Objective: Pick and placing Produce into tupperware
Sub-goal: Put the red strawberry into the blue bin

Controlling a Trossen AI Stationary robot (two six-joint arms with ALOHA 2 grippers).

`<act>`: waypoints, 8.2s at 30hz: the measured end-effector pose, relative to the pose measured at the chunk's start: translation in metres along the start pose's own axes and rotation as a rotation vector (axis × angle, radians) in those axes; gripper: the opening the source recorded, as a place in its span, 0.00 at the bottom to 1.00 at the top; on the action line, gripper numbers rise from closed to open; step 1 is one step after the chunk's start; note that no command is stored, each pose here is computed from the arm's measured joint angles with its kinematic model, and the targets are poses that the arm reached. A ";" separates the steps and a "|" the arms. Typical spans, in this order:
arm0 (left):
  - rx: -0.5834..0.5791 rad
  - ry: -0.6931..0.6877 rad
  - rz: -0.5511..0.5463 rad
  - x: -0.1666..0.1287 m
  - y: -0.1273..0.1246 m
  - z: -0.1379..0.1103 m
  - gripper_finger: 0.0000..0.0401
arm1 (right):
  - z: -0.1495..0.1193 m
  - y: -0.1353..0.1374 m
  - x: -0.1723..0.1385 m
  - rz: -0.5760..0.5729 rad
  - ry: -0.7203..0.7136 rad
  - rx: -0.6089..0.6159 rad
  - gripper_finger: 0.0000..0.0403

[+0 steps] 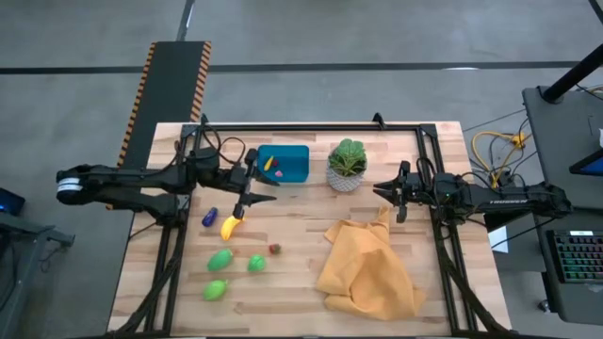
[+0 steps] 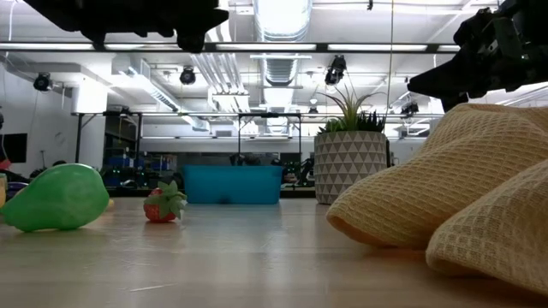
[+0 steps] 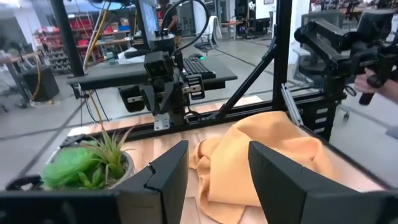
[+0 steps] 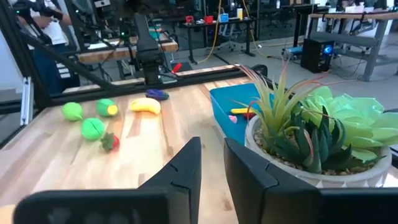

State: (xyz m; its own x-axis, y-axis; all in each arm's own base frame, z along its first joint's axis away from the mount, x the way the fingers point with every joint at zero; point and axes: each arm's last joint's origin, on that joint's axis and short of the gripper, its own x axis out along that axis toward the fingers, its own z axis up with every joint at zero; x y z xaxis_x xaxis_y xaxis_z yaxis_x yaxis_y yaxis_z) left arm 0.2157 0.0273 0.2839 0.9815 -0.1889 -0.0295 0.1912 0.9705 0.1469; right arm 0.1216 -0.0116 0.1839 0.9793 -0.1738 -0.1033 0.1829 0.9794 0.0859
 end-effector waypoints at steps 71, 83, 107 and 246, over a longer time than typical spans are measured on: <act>0.123 0.550 -0.115 0.047 -0.075 -0.031 0.53 | 0.003 0.007 -0.001 0.235 -0.032 -0.095 0.02; 0.055 0.761 -0.156 0.075 -0.088 -0.042 0.53 | 0.003 0.007 -0.001 0.235 -0.031 -0.098 0.02; 0.044 0.935 -0.226 0.101 -0.113 -0.084 0.53 | 0.003 0.007 -0.001 0.235 -0.030 -0.098 0.02; -0.558 1.370 0.339 0.101 -0.084 -0.075 0.71 | 0.003 0.007 -0.001 0.235 -0.022 -0.079 0.02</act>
State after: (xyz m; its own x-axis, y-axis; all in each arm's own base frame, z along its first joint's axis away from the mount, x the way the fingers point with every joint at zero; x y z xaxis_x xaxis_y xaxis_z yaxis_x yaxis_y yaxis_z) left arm 0.2992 -0.0618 0.1946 0.1594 0.0240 -0.9869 -0.3697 0.9284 -0.0371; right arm 0.1222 -0.0049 0.1874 0.9960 0.0581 -0.0675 -0.0564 0.9980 0.0271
